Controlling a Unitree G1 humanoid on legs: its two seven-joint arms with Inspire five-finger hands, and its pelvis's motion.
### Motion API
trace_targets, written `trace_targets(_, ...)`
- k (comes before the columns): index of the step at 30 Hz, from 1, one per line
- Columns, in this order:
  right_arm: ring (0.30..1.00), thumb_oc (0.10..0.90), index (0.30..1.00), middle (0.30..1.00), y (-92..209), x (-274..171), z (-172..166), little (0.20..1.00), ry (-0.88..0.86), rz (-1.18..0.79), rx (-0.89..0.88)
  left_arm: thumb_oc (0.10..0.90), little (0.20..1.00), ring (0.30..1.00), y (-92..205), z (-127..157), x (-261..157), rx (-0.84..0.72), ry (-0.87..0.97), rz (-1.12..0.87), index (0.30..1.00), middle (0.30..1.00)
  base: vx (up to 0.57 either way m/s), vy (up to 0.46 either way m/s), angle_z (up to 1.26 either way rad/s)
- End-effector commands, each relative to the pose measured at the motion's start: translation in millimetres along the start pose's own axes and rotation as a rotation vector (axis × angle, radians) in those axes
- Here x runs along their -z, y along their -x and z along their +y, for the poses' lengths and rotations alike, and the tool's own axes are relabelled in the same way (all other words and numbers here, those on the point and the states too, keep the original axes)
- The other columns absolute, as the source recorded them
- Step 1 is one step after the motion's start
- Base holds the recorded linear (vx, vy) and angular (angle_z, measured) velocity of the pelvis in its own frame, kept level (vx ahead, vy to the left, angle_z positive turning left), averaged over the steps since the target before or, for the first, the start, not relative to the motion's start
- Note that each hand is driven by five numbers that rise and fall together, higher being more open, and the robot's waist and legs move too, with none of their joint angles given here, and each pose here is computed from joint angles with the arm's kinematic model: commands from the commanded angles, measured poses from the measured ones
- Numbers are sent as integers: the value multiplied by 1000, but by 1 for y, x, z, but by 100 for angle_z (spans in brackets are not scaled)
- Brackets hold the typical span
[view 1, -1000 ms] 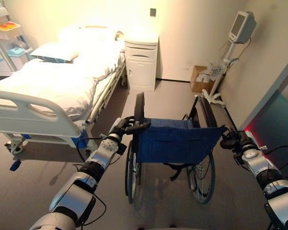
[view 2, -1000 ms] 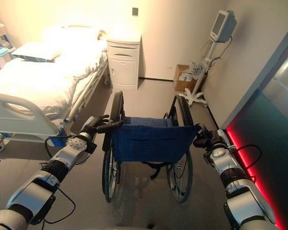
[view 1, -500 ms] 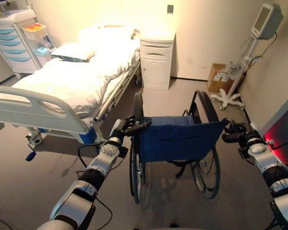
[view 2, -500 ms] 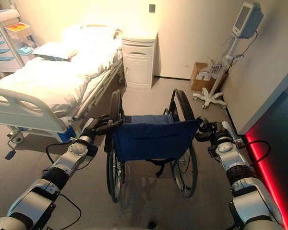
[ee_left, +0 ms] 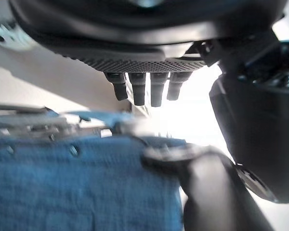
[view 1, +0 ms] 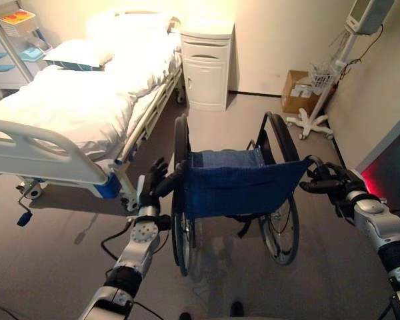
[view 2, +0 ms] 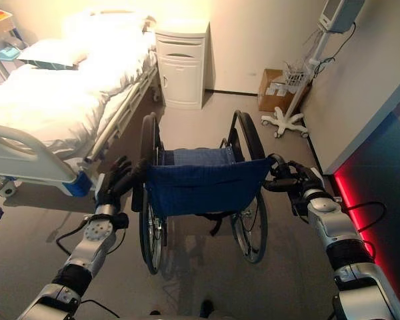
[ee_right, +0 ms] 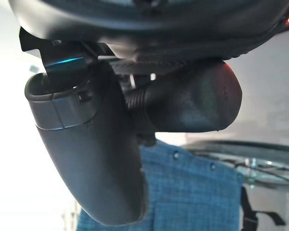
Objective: Push the wheelchair next to the bed
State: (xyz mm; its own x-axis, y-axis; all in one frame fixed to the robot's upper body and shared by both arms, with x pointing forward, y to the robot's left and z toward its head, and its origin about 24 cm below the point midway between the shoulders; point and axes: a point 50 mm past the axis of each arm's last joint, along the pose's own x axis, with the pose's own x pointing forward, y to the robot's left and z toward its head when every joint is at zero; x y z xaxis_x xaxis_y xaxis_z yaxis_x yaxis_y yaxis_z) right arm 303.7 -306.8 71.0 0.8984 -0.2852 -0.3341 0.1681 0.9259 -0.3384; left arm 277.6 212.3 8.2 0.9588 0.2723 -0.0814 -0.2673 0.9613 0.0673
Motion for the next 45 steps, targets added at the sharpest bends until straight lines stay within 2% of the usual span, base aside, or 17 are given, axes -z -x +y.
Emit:
trace_targets(1,900,800,900,900,18,-73,46,900,-266,-450,-80,800,900,900,-4,7,-47,-23,8,-293,900,900,-34,13,2)
trace_targets(8,900,800,900,900,69,-102,8,900,-26,-840,266,800,900,900,19,9,-72,-23,-62,-517,900,900,-42,16,-4)
trace_targets(11,900,800,900,900,84,-108,-6,900,99,-920,405,800,900,900,23,8,-75,-15,-106,-553,900,900,-48,23,-14)
trace_targets(16,900,800,900,900,94,-110,-30,900,279,-919,584,800,900,900,24,3,-74,17,-123,-548,900,900,-19,10,-10)
trace_targets(25,900,800,900,900,98,-131,-43,900,328,-933,644,800,900,900,21,-11,-79,55,-177,-580,900,900,-17,36,-7)
trace_targets(30,900,800,900,900,98,-138,-43,900,456,-941,679,800,900,900,23,-17,-75,63,-220,-586,900,900,14,55,-12)
trace_targets(31,900,800,900,900,97,-136,-42,900,524,-929,676,800,900,900,24,-18,-75,72,-243,-592,900,900,0,28,-5)
trace_targets(37,900,800,900,900,87,-125,-40,900,669,-874,633,800,900,900,26,-21,-78,99,-293,-619,900,900,-1,3,-1)
trace_targets(41,900,800,900,900,96,-136,-31,900,719,-1042,676,800,900,900,25,-24,-84,103,-306,-650,900,900,0,0,0)
trace_targets(45,900,800,900,900,100,-133,-30,900,648,-1092,686,800,900,900,29,-22,-92,56,-302,-728,900,900,24,22,0)
